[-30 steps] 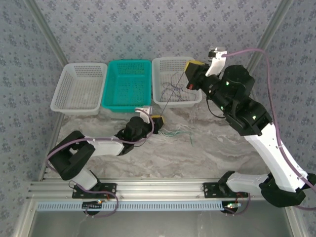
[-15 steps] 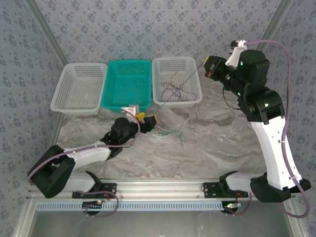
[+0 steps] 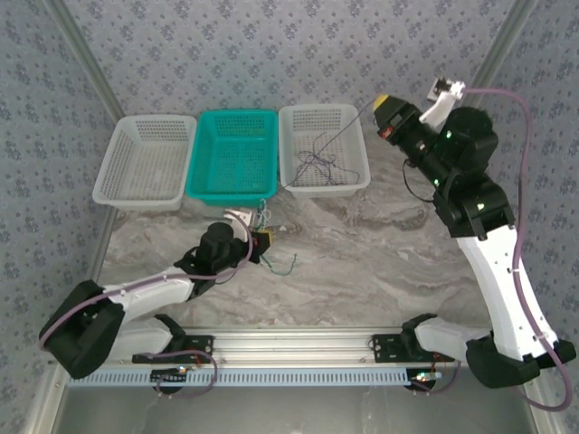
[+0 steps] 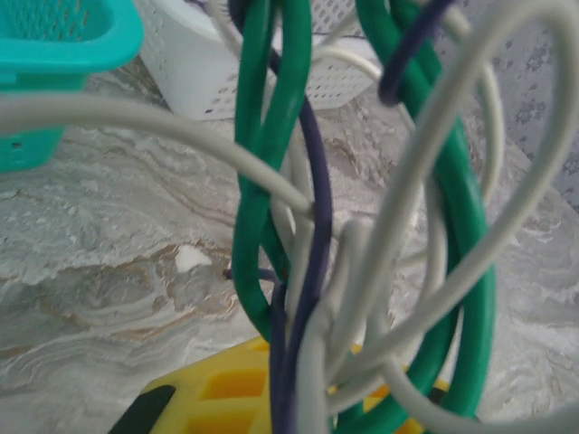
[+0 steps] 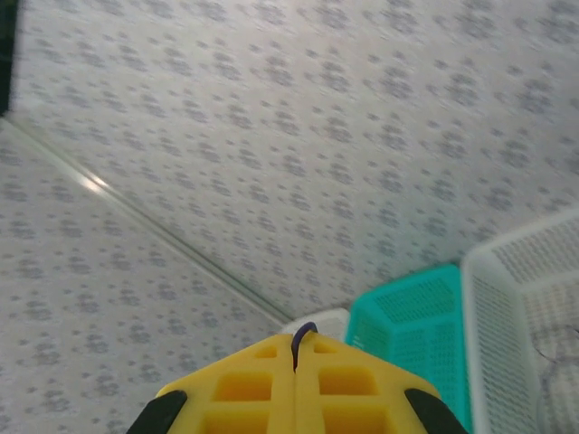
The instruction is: Untangle the cables
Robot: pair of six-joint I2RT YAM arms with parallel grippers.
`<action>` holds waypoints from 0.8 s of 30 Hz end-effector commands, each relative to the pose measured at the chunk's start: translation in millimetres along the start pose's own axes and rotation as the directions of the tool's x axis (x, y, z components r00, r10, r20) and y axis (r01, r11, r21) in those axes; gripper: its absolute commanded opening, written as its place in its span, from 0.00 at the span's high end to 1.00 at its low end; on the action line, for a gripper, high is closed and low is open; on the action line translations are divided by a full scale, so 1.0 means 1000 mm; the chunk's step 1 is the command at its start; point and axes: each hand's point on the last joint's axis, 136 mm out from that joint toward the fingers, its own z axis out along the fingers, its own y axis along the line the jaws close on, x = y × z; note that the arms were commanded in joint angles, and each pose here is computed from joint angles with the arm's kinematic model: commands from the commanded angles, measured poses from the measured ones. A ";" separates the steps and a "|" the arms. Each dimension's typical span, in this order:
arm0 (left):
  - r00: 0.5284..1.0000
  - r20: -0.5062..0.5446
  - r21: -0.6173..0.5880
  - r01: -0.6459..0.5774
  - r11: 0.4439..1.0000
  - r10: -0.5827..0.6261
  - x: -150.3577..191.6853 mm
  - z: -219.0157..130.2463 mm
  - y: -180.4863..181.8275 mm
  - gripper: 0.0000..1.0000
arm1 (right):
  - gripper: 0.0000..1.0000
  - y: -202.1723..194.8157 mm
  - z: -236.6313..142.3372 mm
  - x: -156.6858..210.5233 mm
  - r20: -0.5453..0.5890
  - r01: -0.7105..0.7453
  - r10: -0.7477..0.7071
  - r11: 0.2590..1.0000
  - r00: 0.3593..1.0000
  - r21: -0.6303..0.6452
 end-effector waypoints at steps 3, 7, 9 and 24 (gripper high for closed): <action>0.997 -0.006 -0.056 -0.076 0.996 0.076 -0.015 -0.019 0.003 1.00 | 1.00 -0.091 -0.027 0.030 0.008 -0.010 0.008 0.965 1.000 0.263; 0.993 -0.030 -0.102 -0.113 0.988 0.111 -0.012 -0.027 0.016 1.00 | 1.00 -0.130 -0.058 0.028 0.000 0.028 -0.031 0.913 1.000 0.408; 0.990 -0.080 -0.208 -0.133 0.969 0.119 -0.007 -0.035 0.042 1.00 | 1.00 -0.139 -0.081 -0.006 0.069 0.055 -0.102 0.869 0.992 0.491; 0.994 -0.076 -0.472 0.029 0.881 -0.074 0.023 -0.073 0.121 0.97 | 1.00 -0.078 -0.089 -0.163 0.365 0.063 -0.205 0.929 0.908 0.365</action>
